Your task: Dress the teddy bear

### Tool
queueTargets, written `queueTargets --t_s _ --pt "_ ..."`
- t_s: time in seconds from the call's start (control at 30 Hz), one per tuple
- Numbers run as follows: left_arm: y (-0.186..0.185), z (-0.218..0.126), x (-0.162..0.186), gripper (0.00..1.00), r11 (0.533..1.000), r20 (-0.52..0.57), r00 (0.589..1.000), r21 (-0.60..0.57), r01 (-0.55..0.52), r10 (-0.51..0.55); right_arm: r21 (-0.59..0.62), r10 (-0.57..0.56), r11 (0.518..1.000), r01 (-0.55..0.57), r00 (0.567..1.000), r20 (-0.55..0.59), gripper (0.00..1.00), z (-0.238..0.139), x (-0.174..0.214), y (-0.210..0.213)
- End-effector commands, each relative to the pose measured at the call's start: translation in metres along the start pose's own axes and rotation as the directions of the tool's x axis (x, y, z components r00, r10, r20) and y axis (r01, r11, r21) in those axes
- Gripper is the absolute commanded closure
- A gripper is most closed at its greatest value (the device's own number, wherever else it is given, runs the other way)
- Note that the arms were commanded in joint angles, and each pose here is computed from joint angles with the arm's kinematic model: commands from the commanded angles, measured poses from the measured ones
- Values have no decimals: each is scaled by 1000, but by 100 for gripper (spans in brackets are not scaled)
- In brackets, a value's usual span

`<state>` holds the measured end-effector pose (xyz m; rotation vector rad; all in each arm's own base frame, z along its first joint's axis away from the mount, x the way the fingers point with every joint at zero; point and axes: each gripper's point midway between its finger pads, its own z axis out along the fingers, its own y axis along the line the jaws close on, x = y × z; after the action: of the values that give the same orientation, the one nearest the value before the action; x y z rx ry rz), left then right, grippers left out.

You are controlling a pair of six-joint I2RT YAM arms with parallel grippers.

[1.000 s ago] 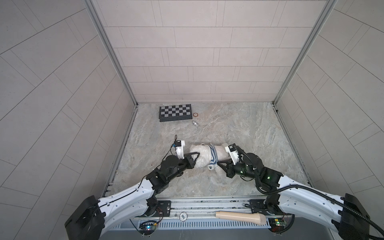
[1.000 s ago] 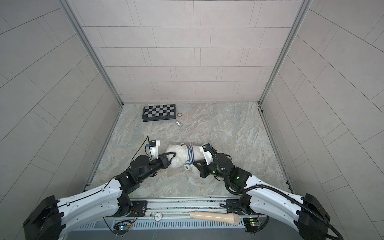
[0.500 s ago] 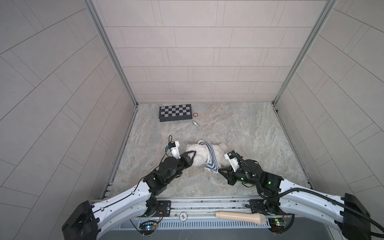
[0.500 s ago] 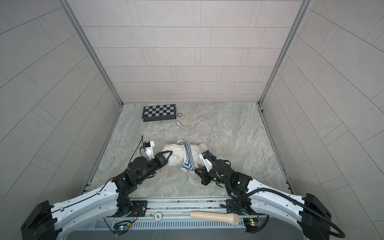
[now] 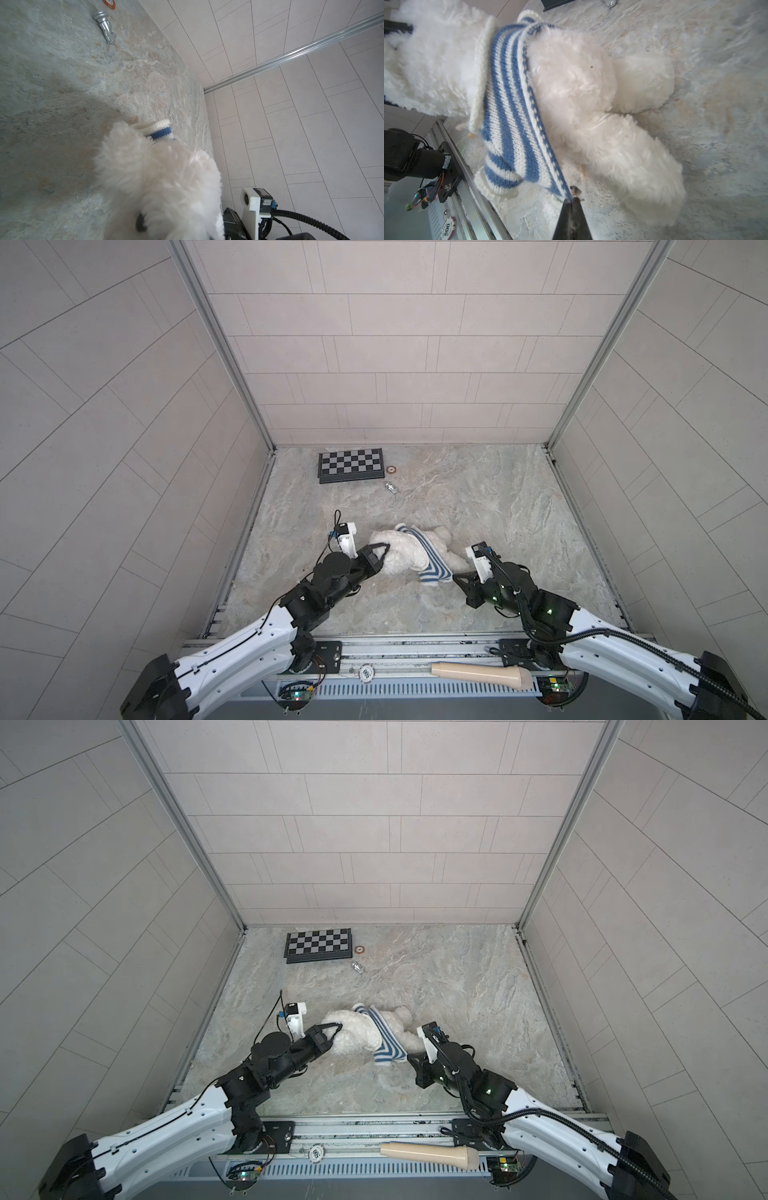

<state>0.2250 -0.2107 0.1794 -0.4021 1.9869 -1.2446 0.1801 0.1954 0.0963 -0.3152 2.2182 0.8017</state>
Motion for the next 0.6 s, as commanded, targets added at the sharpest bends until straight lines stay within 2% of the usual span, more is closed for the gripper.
queueTargets --t_s 0.0,0.2,0.47,0.57 --pt "-28 -5 -29 100 997 80 997 71 10 -16 165 14 986 0 997 -82 100 -2 27 -39" --pt "-29 -14 -32 100 998 43 999 64 -11 8 242 -7 970 19 999 -48 100 -4 16 -50" --pt "-25 -19 -28 100 997 28 999 69 -32 30 235 -34 971 42 999 -38 100 -2 2 -43" --pt "-36 -13 -17 100 988 -41 993 108 -109 114 197 -56 979 57 998 -7 100 -2 -11 -32"
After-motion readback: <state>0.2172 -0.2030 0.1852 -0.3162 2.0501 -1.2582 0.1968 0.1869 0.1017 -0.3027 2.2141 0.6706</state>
